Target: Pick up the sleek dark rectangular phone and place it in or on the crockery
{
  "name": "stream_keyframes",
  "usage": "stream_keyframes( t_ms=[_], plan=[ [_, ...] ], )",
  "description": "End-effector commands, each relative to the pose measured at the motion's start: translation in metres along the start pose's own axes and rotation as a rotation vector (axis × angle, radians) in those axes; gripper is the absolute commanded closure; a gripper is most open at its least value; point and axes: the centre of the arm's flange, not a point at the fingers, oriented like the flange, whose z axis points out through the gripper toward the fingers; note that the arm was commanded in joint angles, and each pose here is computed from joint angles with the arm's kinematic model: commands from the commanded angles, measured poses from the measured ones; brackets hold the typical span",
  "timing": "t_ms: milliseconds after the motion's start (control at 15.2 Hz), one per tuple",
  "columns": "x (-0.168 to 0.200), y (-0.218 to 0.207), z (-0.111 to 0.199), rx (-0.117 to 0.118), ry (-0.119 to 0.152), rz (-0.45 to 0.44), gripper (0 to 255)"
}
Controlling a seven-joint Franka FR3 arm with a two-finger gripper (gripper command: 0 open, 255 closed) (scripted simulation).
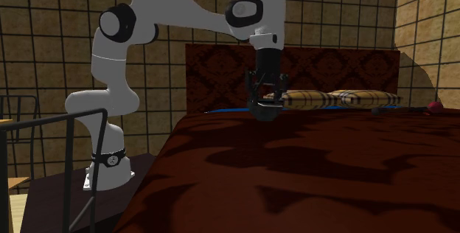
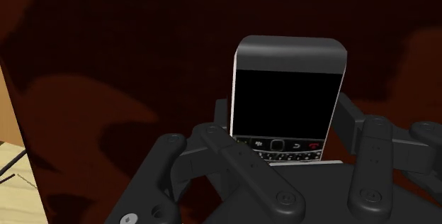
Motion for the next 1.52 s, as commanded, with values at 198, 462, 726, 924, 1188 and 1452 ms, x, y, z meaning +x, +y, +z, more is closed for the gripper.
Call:
stream_keyframes(
  t_ms=[198, 462, 726, 924, 1188, 1452],
  plan=[
    [0.000, 0.001, -0.027, 0.000, 0.000, 0.000, 255],
    [0.001, 0.002, -0.048, 0.000, 0.000, 0.000, 255],
    [0.002, 0.004, -0.069, 0.000, 0.000, 0.000, 255],
    [-0.022, -0.008, -0.075, 0.000, 0.000, 0.000, 255],
    [-0.069, -0.032, -0.079, 0.000, 0.000, 0.000, 255],
    [-0.115, -0.056, -0.082, 0.000, 0.000, 0.000, 255]
  ],
)
